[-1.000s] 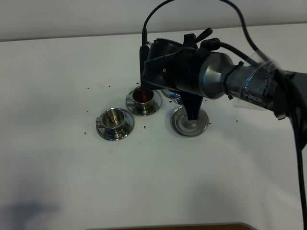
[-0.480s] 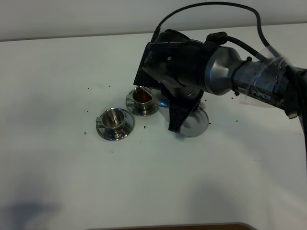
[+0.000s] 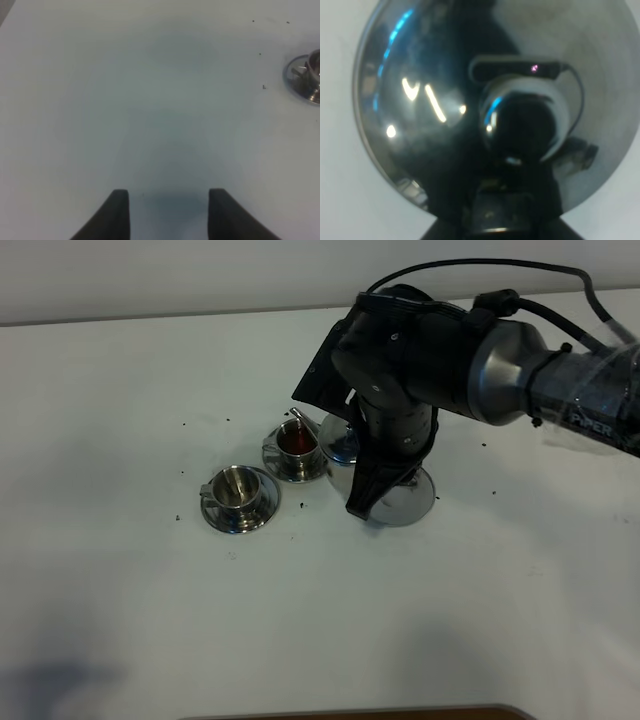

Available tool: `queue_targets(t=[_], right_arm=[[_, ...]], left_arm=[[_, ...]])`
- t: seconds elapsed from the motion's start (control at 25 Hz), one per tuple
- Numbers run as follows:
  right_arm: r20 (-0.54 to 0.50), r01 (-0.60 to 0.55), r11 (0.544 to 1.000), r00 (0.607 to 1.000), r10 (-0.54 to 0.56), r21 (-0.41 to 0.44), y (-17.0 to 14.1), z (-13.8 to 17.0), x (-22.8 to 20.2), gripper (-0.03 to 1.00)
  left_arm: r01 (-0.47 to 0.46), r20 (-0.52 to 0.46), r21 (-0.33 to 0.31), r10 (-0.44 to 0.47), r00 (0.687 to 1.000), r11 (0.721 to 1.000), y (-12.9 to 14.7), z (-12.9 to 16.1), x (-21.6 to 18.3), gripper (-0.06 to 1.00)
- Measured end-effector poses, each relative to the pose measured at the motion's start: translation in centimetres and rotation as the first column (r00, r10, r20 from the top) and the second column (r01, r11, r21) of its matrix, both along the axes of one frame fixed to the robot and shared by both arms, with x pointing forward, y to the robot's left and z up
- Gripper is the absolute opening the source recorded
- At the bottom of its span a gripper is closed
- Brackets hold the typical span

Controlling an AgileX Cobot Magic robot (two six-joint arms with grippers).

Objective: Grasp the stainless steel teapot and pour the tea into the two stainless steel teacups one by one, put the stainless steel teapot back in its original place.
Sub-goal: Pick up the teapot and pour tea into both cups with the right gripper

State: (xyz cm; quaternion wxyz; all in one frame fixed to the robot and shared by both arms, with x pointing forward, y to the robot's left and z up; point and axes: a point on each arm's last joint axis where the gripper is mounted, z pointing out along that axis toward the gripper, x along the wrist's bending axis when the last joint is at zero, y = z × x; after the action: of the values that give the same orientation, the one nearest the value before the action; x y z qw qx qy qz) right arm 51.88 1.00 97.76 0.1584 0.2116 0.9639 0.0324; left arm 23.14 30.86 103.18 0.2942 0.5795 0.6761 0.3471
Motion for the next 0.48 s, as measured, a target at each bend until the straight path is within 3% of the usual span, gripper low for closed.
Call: queue_targets(t=[0.28, 0.48], right_arm=[[-0.003, 0.011, 0.998, 1.000, -0.011, 0.060, -0.6, -1.1, 0.1, 0.19], [0.023, -0.062, 0.998, 0.998, 0.062, 0.030, -0.5, 0.4, -0.7, 0.19]], left_arm=[[0.000, 0.000, 0.000, 0.000, 1.000, 1.000, 0.0, 0.0, 0.0, 0.43], [0.000, 0.000, 0.000, 0.000, 1.000, 1.000, 0.0, 0.0, 0.0, 0.43]])
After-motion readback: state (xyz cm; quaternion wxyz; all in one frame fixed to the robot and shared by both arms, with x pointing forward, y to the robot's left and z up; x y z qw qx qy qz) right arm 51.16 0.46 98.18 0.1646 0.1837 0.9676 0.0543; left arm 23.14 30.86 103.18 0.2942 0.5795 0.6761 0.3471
